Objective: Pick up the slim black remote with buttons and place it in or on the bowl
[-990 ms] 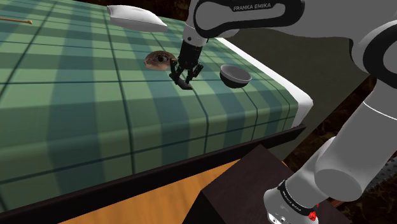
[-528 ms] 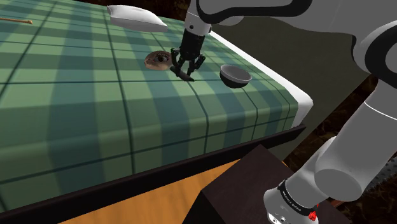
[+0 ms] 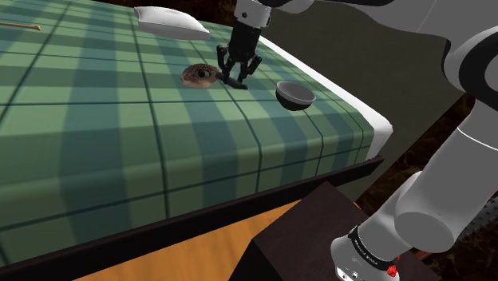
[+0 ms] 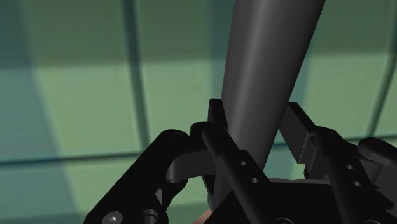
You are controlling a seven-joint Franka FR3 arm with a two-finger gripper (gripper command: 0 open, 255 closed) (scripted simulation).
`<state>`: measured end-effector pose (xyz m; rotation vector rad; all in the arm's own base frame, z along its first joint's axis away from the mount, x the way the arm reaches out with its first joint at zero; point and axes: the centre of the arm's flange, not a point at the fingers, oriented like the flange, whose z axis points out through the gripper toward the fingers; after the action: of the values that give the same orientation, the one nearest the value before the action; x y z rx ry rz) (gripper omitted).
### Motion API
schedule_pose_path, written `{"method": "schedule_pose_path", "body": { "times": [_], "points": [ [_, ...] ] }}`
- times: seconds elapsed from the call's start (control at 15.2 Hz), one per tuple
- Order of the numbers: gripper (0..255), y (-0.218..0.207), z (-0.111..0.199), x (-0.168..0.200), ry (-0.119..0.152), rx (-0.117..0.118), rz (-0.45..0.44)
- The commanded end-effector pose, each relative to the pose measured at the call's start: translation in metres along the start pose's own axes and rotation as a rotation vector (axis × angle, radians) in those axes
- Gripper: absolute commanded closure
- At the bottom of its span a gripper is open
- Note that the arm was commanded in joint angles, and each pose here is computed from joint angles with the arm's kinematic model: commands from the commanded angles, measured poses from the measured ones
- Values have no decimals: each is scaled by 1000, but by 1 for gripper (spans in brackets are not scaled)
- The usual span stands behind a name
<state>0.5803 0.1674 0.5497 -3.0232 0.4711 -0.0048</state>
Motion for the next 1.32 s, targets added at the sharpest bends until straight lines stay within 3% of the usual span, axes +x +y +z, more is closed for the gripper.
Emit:
{"method": "schedule_pose_path", "body": {
  "times": [0.0, 0.13, 1.25],
  "points": [
    [255, -1, -11, 0, 0, 0, 0],
    [255, -2, -18, -1, 0, 0, 0],
    [255, 217, -30, 47, 0, 0, 0]
  ]
}}
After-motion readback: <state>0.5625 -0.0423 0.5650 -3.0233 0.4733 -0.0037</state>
